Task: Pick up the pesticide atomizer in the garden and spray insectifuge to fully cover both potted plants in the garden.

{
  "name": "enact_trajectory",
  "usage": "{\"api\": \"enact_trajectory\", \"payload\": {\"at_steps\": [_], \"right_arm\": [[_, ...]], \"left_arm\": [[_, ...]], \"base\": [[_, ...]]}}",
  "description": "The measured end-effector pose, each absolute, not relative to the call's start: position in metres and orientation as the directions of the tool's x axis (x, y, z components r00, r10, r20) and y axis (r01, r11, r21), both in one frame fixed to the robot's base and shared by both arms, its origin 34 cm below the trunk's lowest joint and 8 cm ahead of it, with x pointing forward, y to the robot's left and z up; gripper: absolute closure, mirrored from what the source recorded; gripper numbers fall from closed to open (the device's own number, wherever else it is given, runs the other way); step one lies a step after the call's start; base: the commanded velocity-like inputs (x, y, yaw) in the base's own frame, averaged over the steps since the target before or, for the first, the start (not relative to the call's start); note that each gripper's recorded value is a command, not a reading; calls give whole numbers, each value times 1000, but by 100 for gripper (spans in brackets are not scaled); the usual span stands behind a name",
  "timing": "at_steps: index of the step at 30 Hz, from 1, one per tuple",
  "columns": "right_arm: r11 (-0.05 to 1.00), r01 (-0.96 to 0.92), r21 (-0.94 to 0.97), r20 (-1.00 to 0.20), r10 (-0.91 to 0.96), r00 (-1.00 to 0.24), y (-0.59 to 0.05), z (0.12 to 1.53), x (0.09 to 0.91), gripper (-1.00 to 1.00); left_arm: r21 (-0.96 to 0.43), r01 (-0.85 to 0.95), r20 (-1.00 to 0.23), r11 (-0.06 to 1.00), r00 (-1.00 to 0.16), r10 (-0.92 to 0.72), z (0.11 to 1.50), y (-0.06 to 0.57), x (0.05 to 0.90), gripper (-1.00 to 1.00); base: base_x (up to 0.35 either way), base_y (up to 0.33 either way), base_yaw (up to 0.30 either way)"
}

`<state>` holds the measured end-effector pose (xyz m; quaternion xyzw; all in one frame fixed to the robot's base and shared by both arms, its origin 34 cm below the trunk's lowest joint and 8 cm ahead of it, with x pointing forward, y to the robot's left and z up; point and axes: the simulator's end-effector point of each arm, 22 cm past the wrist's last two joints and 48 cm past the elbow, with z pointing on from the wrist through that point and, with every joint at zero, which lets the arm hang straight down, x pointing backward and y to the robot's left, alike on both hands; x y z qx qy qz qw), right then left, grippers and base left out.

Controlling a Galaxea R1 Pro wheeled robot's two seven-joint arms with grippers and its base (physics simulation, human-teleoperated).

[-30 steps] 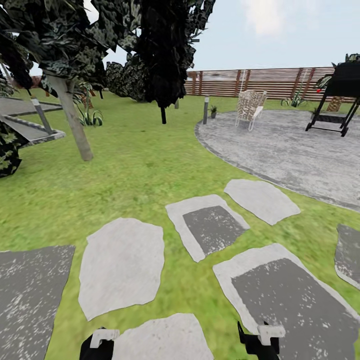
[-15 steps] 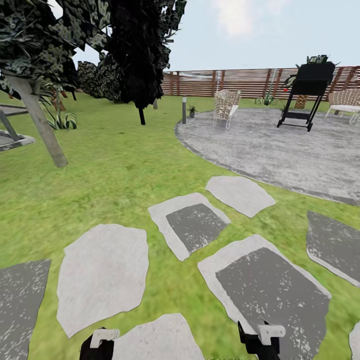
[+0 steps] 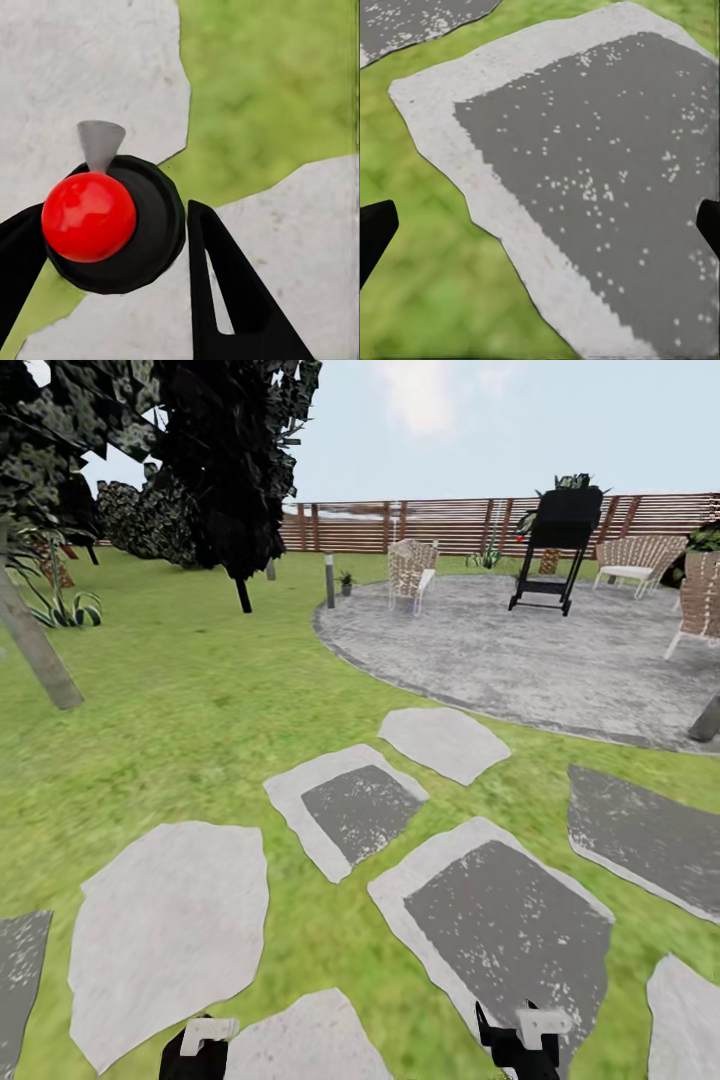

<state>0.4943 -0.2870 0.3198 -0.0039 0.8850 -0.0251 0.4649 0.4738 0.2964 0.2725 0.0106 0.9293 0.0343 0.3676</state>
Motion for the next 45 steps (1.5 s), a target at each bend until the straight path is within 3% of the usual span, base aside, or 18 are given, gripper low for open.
{"api": "enact_trajectory", "payload": {"at_steps": [13, 22, 45], "right_arm": [[999, 15, -46, -823, -30, -567, -286, 320, 494, -100], [999, 8, -44, -822, -32, -568, -284, 320, 493, -100], [999, 0, -44, -818, -36, -574, -283, 318, 491, -100]], "left_arm": [[71, -6, -683, 997, -729, 44, 273, 296, 474, 100], [72, -6, -684, 997, -728, 45, 274, 296, 474, 100], [72, -6, -684, 997, -728, 45, 274, 296, 474, 100]], "base": [[2, 0, -260], [283, 0, -253], [338, 0, -12]]}}
